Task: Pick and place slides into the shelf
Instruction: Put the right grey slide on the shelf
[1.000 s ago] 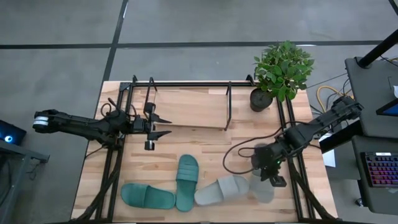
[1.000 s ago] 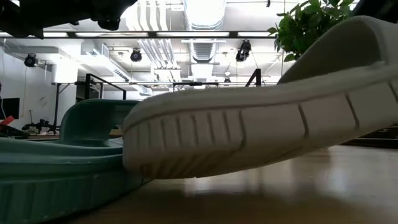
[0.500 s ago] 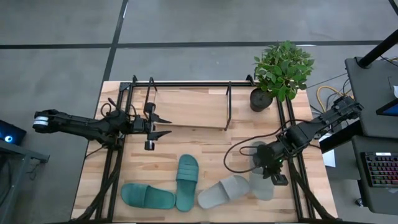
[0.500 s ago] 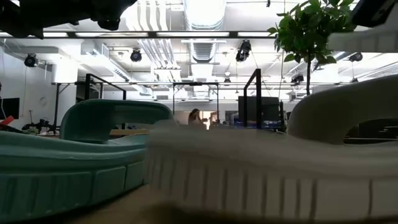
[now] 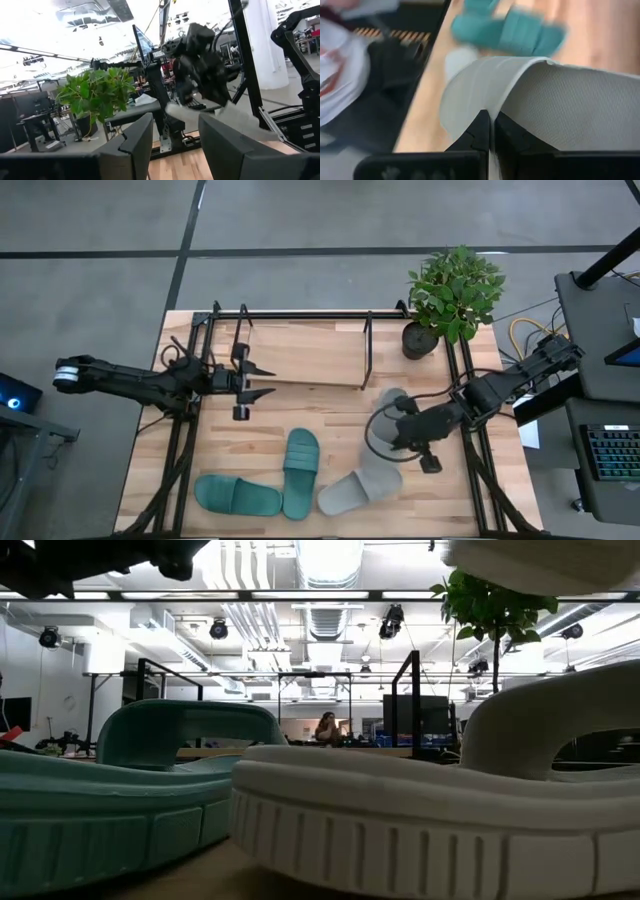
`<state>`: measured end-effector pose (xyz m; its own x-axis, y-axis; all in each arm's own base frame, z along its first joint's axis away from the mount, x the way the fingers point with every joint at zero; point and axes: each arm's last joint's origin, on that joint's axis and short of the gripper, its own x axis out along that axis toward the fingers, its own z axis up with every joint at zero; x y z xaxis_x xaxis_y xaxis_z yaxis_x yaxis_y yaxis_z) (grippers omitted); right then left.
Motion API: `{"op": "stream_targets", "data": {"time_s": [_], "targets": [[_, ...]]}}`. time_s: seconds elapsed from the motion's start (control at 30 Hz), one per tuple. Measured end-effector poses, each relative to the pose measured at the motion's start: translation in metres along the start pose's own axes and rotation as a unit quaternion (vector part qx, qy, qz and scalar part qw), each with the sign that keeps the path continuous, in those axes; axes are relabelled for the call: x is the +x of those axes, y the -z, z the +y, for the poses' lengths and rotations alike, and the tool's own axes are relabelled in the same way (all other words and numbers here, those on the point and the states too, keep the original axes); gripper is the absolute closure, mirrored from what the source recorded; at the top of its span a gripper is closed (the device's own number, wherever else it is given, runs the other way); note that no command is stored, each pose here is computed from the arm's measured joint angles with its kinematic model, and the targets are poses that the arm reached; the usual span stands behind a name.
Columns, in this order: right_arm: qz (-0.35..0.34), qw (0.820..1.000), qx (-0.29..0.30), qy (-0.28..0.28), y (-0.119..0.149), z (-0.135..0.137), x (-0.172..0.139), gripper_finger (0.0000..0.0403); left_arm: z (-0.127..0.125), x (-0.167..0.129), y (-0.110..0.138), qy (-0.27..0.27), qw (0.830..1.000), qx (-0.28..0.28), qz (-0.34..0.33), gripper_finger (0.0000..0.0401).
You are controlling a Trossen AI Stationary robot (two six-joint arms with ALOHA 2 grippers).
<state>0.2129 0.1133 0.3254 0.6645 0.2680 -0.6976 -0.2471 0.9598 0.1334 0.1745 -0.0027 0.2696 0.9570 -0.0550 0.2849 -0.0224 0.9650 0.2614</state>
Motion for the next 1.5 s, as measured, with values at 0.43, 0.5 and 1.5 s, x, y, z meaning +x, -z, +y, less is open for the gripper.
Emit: {"op": "stream_targets", "data": {"time_s": [0.43, 0.5, 1.5], "targets": [[-0.192, 0.948, -0.09, 0.238, -0.028, -0.007, -0.001, 0.0394, -0.001, 0.007, 0.005, 0.004, 1.0, 0.003, 0.013, 0.0257], [-0.211, 0.936, -0.103, 0.262, -0.03, -0.008, 0.0, 0.0394, -0.001, 0.007, 0.004, 0.003, 1.0, 0.003, 0.012, 0.0257], [-0.267, 0.828, -0.273, 0.41, -0.049, -0.042, 0.066, 0.0394, -0.001, 0.009, 0.006, 0.003, 1.0, 0.002, 0.011, 0.0257]]}}
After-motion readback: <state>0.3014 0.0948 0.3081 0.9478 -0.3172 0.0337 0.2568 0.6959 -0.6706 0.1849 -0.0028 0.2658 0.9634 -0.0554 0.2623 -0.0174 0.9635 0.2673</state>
